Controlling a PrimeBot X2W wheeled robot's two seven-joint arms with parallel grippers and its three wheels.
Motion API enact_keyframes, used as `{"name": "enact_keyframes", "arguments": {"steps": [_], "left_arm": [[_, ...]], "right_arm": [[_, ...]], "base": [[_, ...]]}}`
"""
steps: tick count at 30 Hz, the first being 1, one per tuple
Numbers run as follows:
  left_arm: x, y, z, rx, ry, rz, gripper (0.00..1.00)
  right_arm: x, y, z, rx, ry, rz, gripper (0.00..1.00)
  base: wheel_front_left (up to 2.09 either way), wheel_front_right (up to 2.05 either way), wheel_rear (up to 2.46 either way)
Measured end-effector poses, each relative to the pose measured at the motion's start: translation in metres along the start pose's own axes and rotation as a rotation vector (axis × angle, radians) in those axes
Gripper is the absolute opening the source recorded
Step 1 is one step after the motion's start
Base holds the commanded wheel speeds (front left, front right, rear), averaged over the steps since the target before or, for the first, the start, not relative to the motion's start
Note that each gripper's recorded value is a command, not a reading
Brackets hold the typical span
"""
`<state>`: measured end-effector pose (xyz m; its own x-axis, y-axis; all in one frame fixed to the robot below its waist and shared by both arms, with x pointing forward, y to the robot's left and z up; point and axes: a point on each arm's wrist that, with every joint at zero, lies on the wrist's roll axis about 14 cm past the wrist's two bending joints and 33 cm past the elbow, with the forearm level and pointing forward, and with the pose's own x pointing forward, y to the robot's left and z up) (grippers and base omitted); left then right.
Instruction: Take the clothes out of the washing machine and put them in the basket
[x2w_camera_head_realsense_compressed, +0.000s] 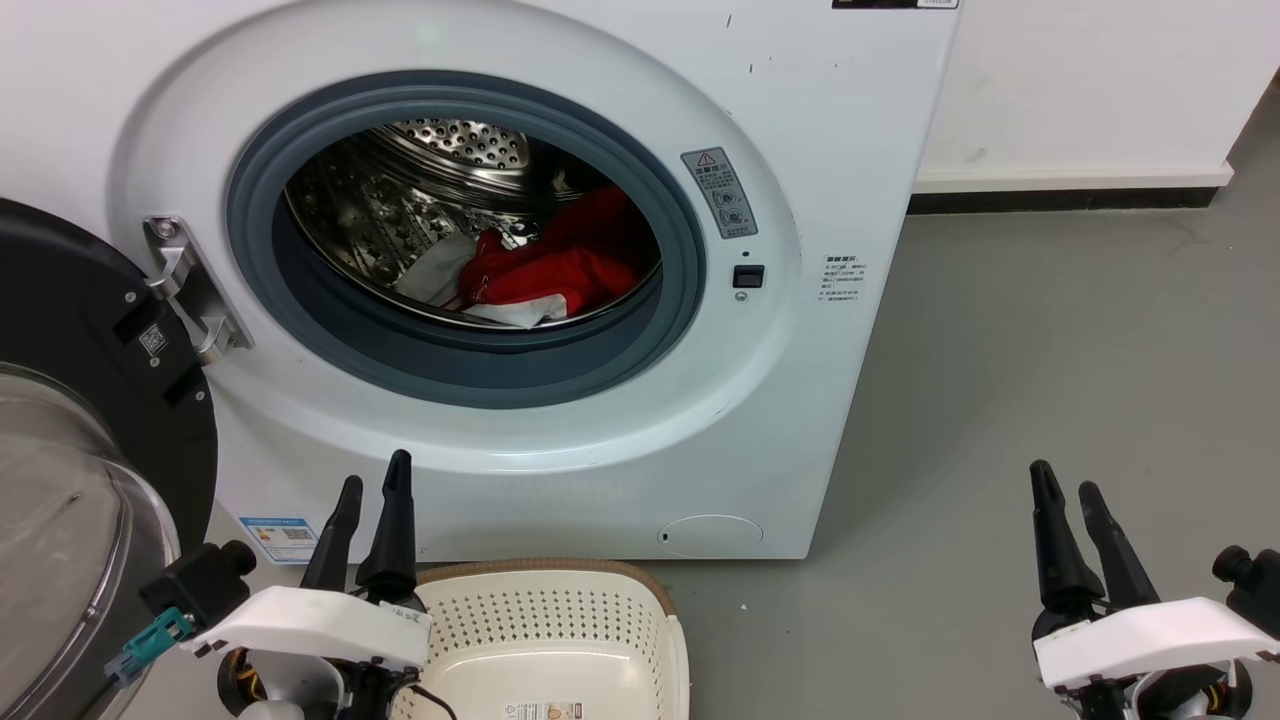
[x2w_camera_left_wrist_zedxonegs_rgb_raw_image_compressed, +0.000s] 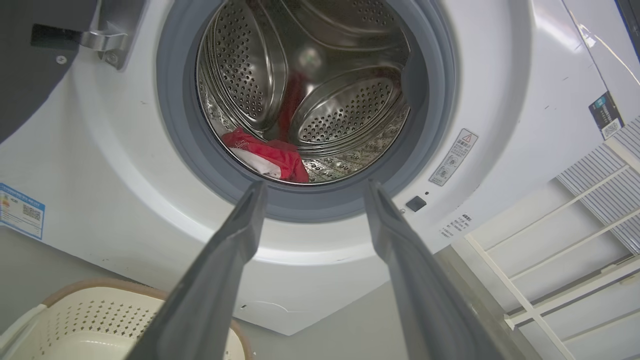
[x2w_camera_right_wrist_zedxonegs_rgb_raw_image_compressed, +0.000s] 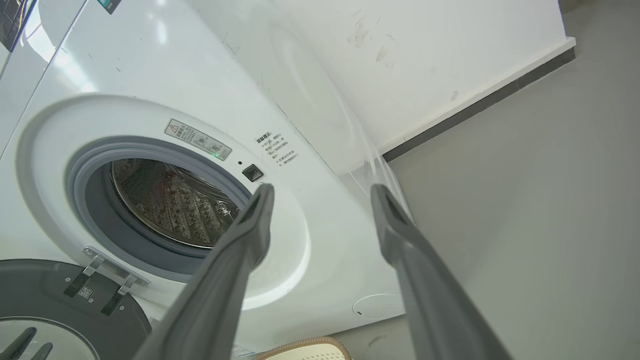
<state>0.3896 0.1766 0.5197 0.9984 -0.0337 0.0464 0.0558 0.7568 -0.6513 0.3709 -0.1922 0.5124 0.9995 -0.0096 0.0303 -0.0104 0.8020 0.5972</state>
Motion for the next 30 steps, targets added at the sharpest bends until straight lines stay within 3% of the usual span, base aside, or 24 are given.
{"name": "enact_keyframes", "arguments": {"steps": [30], "left_arm": [[-0.002,0.003,0.000,0.423,-0.005,-0.018,1.00]], "right_arm": [[-0.008,0.011,0.000,-0.372,0.017,0.052,1.00]], "base": [[0.00,0.00,0.00]]}}
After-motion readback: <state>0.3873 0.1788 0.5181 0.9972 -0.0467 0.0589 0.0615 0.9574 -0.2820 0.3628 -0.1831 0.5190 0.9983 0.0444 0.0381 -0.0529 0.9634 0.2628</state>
